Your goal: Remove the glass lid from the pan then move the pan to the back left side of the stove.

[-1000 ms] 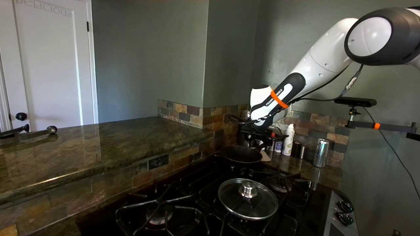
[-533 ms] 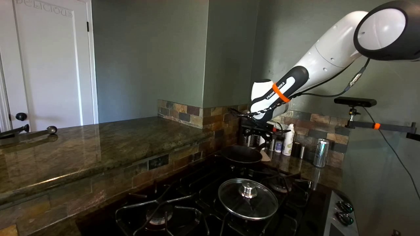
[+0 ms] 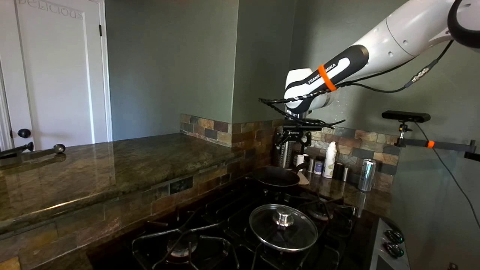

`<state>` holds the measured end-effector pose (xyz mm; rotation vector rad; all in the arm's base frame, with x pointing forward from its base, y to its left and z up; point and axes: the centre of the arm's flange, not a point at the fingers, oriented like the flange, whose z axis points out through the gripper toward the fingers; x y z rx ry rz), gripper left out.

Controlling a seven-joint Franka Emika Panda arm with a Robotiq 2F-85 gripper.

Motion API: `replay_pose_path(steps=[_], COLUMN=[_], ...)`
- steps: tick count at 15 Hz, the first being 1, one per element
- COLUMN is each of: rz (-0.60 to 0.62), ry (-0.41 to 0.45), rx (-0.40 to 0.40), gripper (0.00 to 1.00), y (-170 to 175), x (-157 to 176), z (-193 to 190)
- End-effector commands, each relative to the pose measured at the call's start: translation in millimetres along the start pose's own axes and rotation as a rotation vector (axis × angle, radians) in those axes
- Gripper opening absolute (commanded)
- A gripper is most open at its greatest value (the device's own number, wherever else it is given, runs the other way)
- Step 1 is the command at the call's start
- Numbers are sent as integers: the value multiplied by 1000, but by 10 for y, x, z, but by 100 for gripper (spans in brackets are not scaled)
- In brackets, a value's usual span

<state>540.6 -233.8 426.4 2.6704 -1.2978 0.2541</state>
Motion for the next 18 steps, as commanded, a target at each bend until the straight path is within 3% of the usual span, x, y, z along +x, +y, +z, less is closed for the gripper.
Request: replay_pose_path(steps=[1,4,10,18], rz=[-162,-266,-403,-407], ry=[-12,4,13,30], rx=[-37,-50,0,-3], gripper=[100,100,100,100], y=[-57,-192,-397,-457], x=[-125,-217,-375,-341], z=[-273,-377,-524,-507])
